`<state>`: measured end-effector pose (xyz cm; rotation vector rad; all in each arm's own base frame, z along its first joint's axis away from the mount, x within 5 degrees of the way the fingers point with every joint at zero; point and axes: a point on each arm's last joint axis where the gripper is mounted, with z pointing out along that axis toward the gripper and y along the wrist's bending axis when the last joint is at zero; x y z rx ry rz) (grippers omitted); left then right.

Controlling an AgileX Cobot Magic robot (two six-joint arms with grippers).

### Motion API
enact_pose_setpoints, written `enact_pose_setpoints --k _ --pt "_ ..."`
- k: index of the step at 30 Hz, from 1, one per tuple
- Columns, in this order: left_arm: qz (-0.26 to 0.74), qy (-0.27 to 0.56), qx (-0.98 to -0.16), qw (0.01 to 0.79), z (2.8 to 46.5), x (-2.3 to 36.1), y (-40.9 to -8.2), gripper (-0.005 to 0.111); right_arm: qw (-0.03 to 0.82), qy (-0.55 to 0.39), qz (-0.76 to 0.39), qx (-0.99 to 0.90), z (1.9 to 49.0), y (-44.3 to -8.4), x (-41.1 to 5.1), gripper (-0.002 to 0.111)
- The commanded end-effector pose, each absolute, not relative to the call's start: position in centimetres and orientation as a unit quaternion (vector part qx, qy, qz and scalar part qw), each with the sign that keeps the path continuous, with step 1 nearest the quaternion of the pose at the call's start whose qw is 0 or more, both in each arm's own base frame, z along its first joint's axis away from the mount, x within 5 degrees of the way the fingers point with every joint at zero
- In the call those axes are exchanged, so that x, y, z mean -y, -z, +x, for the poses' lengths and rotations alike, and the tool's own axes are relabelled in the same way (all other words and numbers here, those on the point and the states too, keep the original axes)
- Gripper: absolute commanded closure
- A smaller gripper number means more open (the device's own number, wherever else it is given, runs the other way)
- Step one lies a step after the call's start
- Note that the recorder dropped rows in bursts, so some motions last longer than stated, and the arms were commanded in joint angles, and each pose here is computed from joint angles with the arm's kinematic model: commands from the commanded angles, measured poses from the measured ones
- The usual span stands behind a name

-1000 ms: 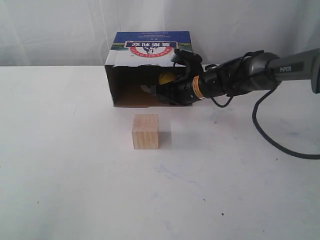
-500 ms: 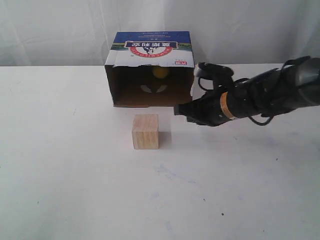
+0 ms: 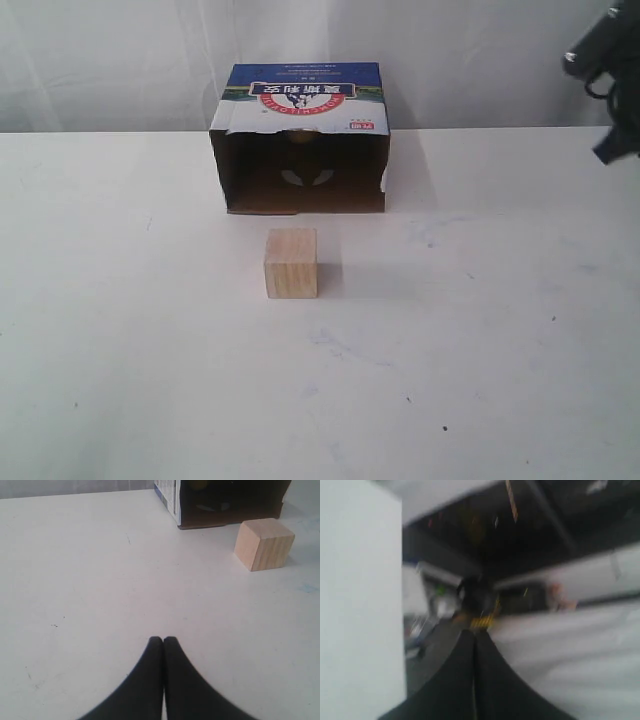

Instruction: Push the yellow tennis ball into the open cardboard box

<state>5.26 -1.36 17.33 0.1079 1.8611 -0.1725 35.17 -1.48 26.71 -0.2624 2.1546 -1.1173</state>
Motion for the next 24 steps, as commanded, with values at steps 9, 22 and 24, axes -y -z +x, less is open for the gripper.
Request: enact_pose_setpoints --k 9,22,24 --pt "0.045 0.08 -0.8 0.592 5.2 1.4 -17.3 0.107 0.282 -0.176 -0.071 -0.94 27.6 -28.0 -2.8 0.108" --pt "0.045 0.08 -0.8 0.592 5.2 1.4 -17.3 0.107 0.689 0.102 -0.118 -0.707 11.5 -37.7 -0.1 0.108" --pt "0.045 0.08 -0.8 0.592 5.2 1.4 -17.3 0.107 0.706 0.107 -0.114 -0.69 9.3 -36.2 -0.1 0.108"
